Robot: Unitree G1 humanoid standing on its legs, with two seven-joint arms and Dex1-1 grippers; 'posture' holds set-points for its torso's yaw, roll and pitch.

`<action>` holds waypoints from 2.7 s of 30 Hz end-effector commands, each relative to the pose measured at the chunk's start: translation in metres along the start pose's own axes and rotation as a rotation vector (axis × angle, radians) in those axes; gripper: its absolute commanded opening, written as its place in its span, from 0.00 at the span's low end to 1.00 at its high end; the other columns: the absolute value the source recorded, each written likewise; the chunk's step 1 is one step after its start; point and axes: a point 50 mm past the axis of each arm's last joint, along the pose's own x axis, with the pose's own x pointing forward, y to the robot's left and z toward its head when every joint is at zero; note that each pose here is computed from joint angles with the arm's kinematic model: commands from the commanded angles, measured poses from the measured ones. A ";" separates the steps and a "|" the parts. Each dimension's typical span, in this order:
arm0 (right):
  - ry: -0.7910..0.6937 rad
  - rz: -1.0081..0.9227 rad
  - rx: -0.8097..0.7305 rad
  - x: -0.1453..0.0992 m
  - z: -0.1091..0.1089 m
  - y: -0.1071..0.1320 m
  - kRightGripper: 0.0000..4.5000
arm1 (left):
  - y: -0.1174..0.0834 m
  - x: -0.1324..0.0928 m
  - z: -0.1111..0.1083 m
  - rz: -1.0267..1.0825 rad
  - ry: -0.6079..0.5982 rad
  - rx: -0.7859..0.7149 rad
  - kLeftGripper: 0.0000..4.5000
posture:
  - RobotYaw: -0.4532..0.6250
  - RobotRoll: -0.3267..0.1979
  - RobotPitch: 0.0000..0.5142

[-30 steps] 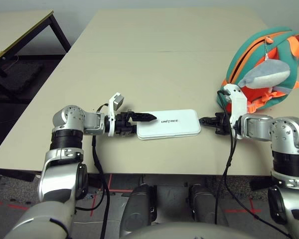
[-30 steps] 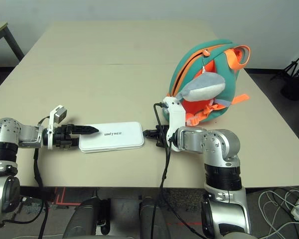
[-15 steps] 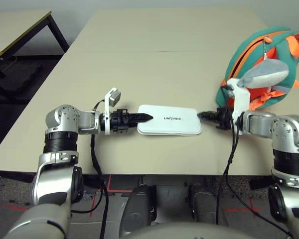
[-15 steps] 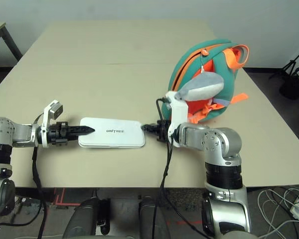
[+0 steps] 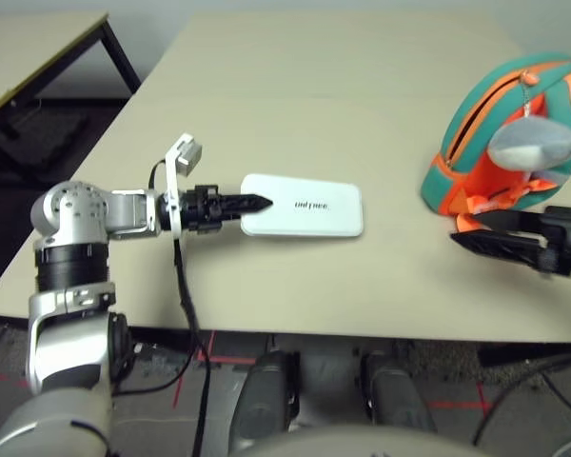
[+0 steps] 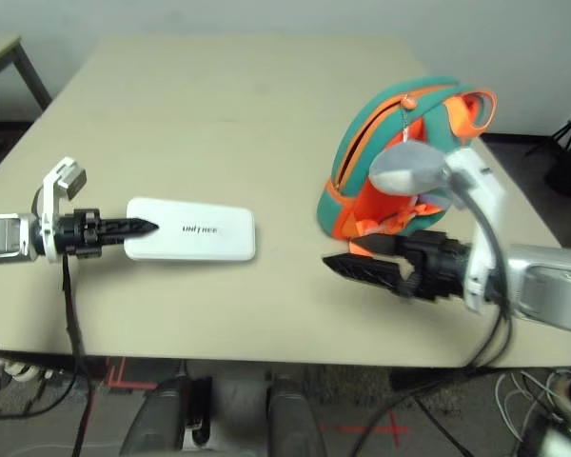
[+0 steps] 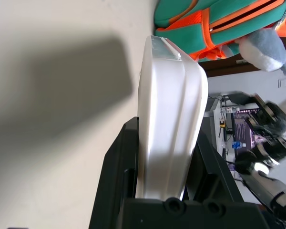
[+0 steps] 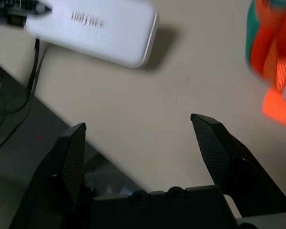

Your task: Put the pencil case into the backpack and zip it.

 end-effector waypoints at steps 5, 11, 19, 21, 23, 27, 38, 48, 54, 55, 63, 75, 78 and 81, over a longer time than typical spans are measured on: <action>-0.288 -0.373 -0.026 -0.029 0.021 -0.031 1.00 | -0.007 0.020 0.005 -0.027 -0.045 0.009 0.30 | 0.29 0.62 0.32; -0.419 -0.444 -0.103 -0.018 0.039 -0.051 1.00 | -0.013 0.028 0.013 -0.026 -0.075 0.019 0.30 | 0.30 0.62 0.34; -0.434 -0.461 -0.148 -0.003 0.049 -0.063 1.00 | -0.022 0.029 0.018 -0.038 -0.123 0.048 0.30 | 0.34 0.62 0.40; -0.435 -0.469 -0.156 -0.002 0.052 -0.067 1.00 | -0.023 0.027 0.016 -0.040 -0.130 0.051 0.30 | 0.35 0.62 0.42; -0.437 -0.478 -0.161 -0.001 0.055 -0.070 1.00 | -0.022 0.026 0.013 -0.039 -0.137 0.050 0.30 | 0.35 0.62 0.45; -0.438 -0.473 -0.163 0.001 0.058 -0.077 1.00 | -0.018 0.020 0.008 -0.032 -0.151 0.028 0.30 | 0.37 0.62 0.50; -0.416 -0.490 -0.176 -0.002 0.057 -0.095 1.00 | -0.005 0.012 -0.005 -0.027 -0.153 -0.033 0.30 | 0.39 0.62 0.61; -0.503 -0.534 -0.208 0.018 0.063 -0.113 1.00 | -0.007 0.018 -0.003 -0.019 -0.140 -0.024 0.30 | 0.39 0.62 0.52; -0.544 -0.552 -0.207 0.032 0.052 -0.123 0.67 | -0.015 0.020 0.014 -0.019 -0.147 0.005 0.30 | 0.38 0.62 0.33; -0.546 -0.553 -0.205 0.035 0.049 -0.124 0.61 | -0.017 0.020 0.018 -0.016 -0.146 0.010 0.30 | 0.38 0.62 0.31; -0.605 -0.541 -0.212 0.065 0.035 -0.110 0.08 | -0.032 0.018 0.053 0.035 -0.120 0.045 0.30 | 0.25 0.62 0.16; -0.670 -0.429 -0.292 0.079 0.052 -0.078 0.04 | -0.043 0.027 0.081 0.050 -0.111 0.119 0.30 | 0.23 0.62 0.07; -0.626 -0.325 -0.343 0.079 0.057 -0.054 0.04 | -0.042 0.027 0.082 0.045 -0.115 0.125 0.30 | 0.23 0.62 0.07; -0.574 -0.222 -0.372 0.083 0.058 -0.031 0.04 | -0.039 0.027 0.082 0.045 -0.118 0.129 0.30 | 0.23 0.62 0.09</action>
